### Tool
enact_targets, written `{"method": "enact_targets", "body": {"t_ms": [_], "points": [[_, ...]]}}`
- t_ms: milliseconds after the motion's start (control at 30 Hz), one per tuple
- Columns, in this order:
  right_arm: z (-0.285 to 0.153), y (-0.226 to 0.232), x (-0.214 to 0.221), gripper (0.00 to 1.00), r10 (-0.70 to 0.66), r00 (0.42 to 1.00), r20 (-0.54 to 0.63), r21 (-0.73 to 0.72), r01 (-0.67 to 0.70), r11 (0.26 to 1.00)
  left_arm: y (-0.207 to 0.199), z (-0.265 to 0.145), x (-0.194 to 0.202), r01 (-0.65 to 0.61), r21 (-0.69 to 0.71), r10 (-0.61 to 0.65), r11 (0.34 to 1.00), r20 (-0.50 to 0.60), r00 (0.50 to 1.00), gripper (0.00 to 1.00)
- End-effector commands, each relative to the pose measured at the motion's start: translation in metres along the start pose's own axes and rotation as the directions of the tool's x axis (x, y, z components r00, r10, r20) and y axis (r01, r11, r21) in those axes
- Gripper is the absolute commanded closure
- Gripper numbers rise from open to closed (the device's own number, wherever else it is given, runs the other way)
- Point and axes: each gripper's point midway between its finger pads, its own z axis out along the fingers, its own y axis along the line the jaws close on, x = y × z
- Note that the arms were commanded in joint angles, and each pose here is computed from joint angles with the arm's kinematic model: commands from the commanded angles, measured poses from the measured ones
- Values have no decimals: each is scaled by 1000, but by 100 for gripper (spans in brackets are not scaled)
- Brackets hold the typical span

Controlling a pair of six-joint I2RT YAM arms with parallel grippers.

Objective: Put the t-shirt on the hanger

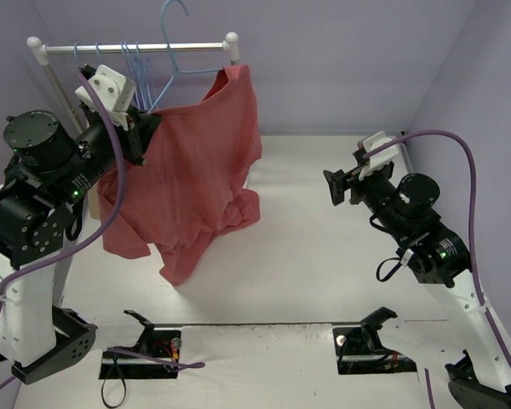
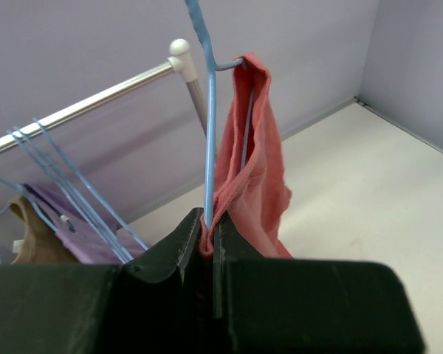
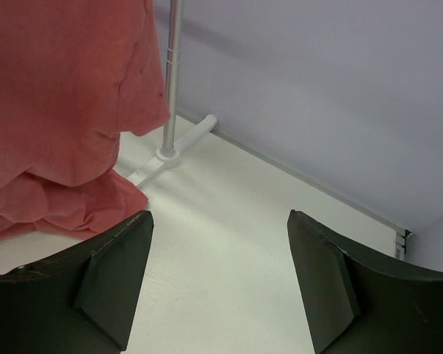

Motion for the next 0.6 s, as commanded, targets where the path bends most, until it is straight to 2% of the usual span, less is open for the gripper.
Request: {"method": "enact_targets", "body": {"t_ms": [0, 167, 267, 467, 567], "points": [[-1, -8, -22, 29, 21, 996, 85, 36, -25, 999, 31, 0, -12, 20, -167, -14, 986, 37, 999, 100], [-3, -7, -17, 29, 26, 996, 80, 34, -29, 999, 44, 25, 36, 3, -265, -32, 964, -106, 994, 100], [-3, -5, -14, 29, 29, 997, 74, 28, -31, 999, 46, 38, 53, 2, -291, -45, 957, -141, 989, 100], [0, 4, -9, 29, 35, 997, 67, -17, -34, 999, 65, 84, 69, 31, -364, -69, 931, -92, 993, 100], [0, 6, -8, 29, 43, 997, 67, -24, -41, 999, 83, 113, 70, 72, -409, -85, 910, -15, 996, 100]]}}
